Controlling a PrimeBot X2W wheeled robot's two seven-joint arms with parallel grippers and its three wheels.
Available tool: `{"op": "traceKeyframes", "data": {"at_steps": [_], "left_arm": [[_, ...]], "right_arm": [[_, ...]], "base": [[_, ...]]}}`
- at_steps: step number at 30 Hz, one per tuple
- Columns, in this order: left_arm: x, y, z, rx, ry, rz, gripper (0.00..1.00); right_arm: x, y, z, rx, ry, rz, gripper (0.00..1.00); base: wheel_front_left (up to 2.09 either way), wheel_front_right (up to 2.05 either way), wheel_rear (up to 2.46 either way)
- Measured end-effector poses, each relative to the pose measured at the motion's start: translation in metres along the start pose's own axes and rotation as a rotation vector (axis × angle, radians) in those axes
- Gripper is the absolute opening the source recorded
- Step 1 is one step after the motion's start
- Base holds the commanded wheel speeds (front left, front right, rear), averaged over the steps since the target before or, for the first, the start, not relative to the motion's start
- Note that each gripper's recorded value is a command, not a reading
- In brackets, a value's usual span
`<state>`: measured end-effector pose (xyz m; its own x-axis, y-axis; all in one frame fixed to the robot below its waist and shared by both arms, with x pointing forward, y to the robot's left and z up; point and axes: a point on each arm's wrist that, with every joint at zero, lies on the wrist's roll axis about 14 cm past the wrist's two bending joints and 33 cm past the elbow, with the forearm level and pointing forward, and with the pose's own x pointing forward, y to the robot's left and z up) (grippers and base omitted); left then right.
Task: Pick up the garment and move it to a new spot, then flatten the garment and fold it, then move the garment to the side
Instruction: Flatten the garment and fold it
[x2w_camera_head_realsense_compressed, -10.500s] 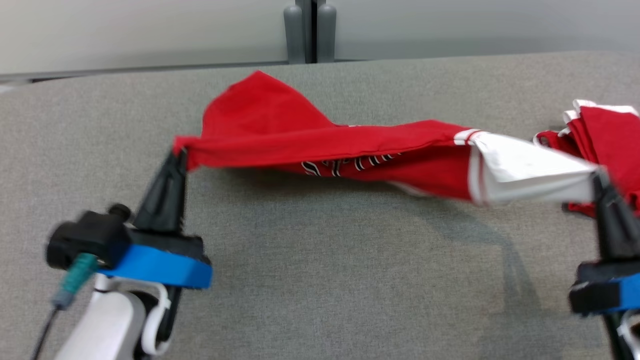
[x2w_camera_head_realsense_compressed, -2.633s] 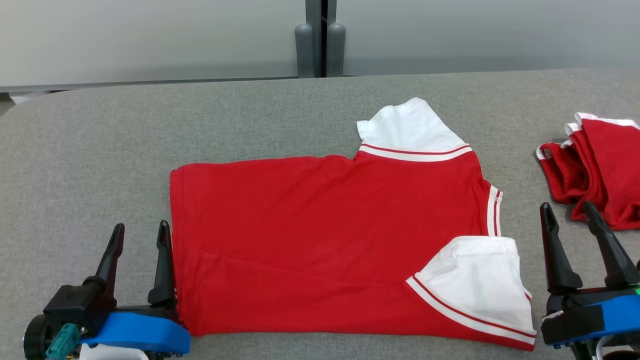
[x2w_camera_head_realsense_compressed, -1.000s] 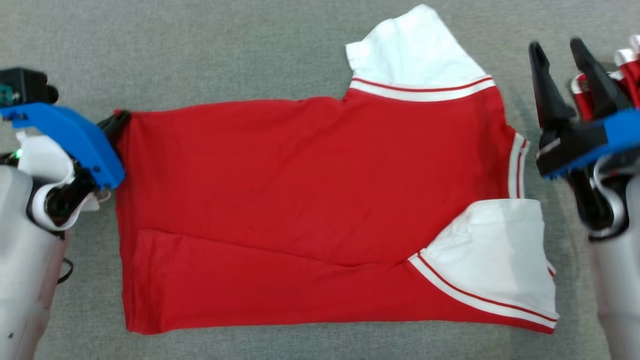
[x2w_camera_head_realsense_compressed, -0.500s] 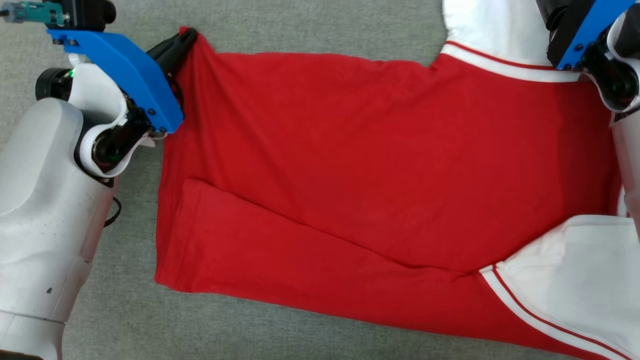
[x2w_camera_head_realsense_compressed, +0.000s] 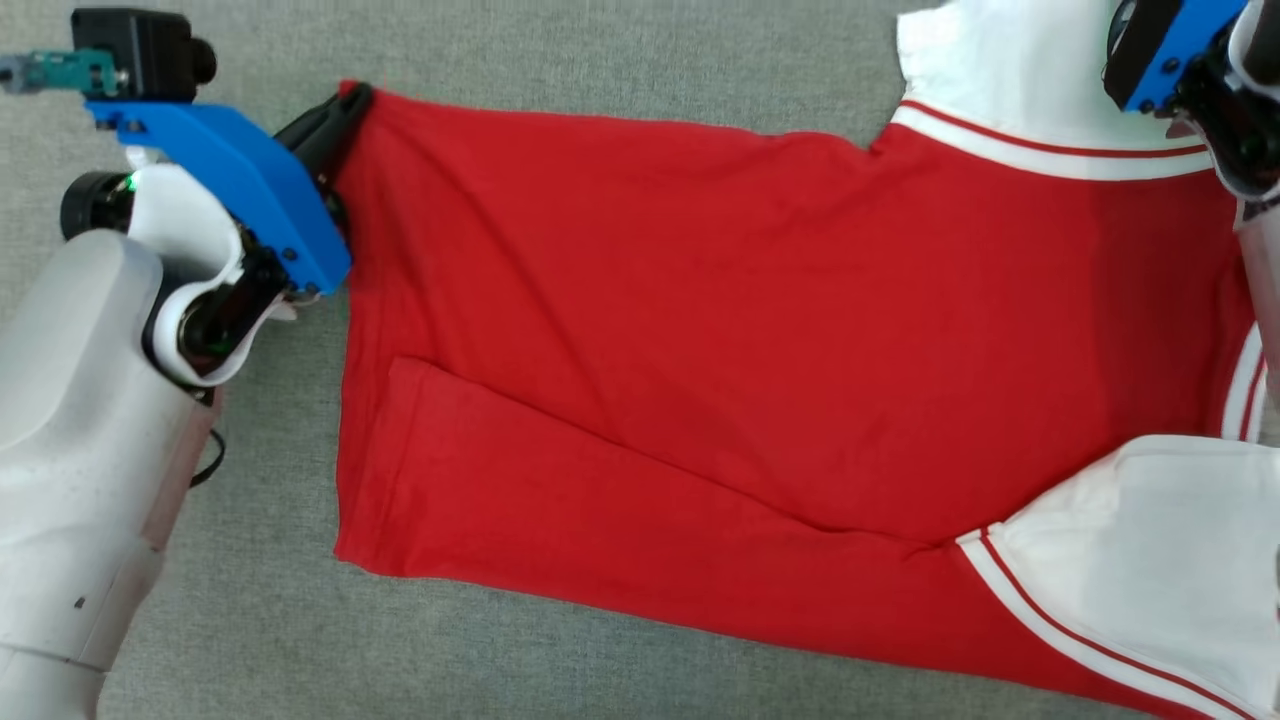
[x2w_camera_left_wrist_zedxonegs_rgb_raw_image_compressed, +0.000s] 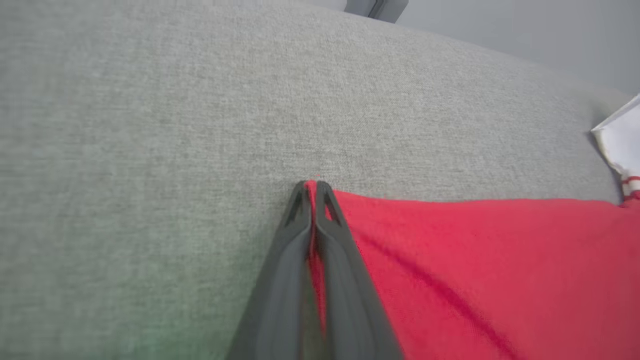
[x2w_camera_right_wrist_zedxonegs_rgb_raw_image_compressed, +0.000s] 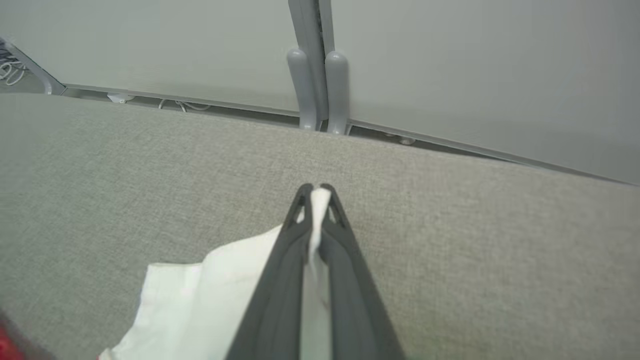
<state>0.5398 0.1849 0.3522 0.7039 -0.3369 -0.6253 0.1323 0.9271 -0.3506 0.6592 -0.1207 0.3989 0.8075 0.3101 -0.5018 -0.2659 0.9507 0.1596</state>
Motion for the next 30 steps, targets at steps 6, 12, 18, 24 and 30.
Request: {"op": "traceKeyframes", "data": {"at_steps": [6,12,18,24,30], "left_arm": [[-0.022,-0.01,0.026,0.015,-0.1,-0.023,0.0],[-0.047,-0.024,0.039,0.037,-0.178,-0.052,0.0],[-0.063,-0.034,0.02,0.015,-0.199,-0.067,0.0],[-0.08,-0.032,-0.006,-0.036,-0.212,-0.047,0.0],[-0.097,-0.031,-0.025,-0.078,-0.224,-0.027,0.0]], "right_arm": [[-0.045,0.001,0.044,-0.025,-0.249,0.016,0.0],[-0.096,0.0,0.056,-0.033,-0.365,0.023,0.0],[-0.141,0.005,0.02,-0.013,-0.356,0.039,0.0],[-0.18,0.007,-0.041,0.083,-0.291,0.025,0.0],[-0.213,0.012,-0.088,0.218,-0.254,-0.025,0.0]], "base": [[0.0,0.0,0.0],[0.0,0.0,0.0],[0.0,0.0,0.0],[0.0,0.0,0.0],[0.0,0.0,0.0]]}}
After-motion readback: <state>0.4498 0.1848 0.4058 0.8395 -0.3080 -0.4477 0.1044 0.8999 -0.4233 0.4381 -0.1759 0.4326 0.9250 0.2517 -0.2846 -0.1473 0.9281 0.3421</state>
